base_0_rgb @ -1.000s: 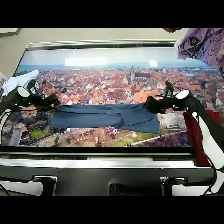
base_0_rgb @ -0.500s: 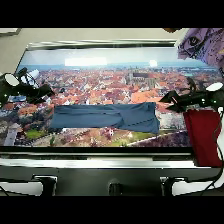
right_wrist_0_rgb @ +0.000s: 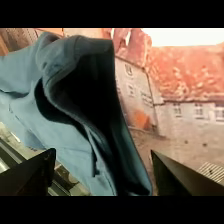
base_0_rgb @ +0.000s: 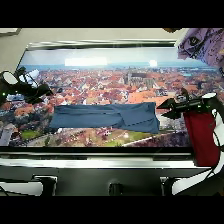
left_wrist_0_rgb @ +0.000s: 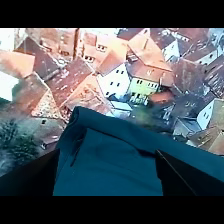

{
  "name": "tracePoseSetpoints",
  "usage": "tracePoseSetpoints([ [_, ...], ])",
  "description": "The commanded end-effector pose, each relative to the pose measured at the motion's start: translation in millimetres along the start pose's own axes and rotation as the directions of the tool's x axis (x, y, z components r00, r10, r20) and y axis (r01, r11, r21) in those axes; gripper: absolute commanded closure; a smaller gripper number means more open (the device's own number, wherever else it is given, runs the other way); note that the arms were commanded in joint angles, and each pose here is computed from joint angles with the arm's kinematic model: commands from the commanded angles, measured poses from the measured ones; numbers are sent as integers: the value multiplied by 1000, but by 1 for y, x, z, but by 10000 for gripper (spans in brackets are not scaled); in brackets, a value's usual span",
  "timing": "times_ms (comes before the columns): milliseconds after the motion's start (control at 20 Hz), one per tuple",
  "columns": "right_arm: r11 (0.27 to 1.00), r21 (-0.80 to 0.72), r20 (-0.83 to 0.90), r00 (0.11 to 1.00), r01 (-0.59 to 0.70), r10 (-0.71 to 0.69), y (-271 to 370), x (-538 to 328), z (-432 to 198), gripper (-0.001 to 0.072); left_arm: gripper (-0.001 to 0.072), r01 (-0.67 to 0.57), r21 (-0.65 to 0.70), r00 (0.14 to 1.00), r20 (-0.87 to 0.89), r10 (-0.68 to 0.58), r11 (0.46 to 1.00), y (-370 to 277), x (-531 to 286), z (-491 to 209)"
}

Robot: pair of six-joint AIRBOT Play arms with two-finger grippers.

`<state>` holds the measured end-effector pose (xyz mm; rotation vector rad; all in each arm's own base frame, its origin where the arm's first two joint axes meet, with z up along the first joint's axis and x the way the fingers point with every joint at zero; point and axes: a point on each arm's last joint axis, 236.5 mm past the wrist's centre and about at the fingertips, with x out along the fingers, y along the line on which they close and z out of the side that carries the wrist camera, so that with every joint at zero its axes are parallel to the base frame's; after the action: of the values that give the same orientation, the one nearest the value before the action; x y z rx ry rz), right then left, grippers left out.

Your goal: Fold the clothes and pants, and hang the long-sleeved shirts on hangers.

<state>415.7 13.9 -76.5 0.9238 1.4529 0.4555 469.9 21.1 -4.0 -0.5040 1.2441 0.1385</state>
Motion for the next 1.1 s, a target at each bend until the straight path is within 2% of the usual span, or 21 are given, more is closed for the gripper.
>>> tracePoseSetpoints([
  [0,999,18,-3,999,-36,36,-6,11,4,19,50,-5,-4,1000,1,5,1000,1,0,0],
  [150,999,11,-10,999,-44,44,0,20,5,20,51,-5,-5,1000,1,5,1000,1,0,0],
  [350,998,-68,-113,994,1,-9,17,61,-16,29,51,-5,-4,1000,1,5,1000,1,0,0],
  [400,995,-95,-131,991,26,-39,19,71,-20,80,51,-5,-4,1000,1,5,1000,1,0,0],
  [450,993,-114,-136,989,40,-56,21,78,-21,213,51,-4,-5,1000,1,4,1000,1,0,0],
  [500,991,-125,-127,990,49,-65,23,82,-20,385,50,-4,-5,1000,0,4,1000,1,0,0],
  [550,991,-127,-114,992,47,-62,26,82,-17,590,51,-3,-6,1000,-1,3,1000,0,0,0],
  [600,991,-119,-95,993,57,-69,28,79,-14,684,51,0,-19,1000,-1,0,1000,-1,0,0],
  [700,987,-125,-52,992,105,-112,37,63,-10,685,65,34,-28,999,-10,-35,999,-11,0,-3],
  [750,983,-125,-30,989,137,-141,43,51,-8,685,197,64,-32,998,-19,-64,997,-21,1,-6],
  [800,975,-132,-9,983,178,-181,50,36,-9,685,447,102,-18,994,-31,-103,995,-35,2,-11],
  [850,968,-129,10,977,214,-215,59,20,-10,685,665,151,9,988,-41,-151,988,-53,3,-15],
  [900,962,-130,34,971,241,-239,71,3,-12,685,692,209,44,977,-47,-207,977,-77,4,-21],
  [1050,945,-135,115,952,299,-285,106,-42,-17,685,693,343,79,939,-55,-339,936,-152,15,-42],
])
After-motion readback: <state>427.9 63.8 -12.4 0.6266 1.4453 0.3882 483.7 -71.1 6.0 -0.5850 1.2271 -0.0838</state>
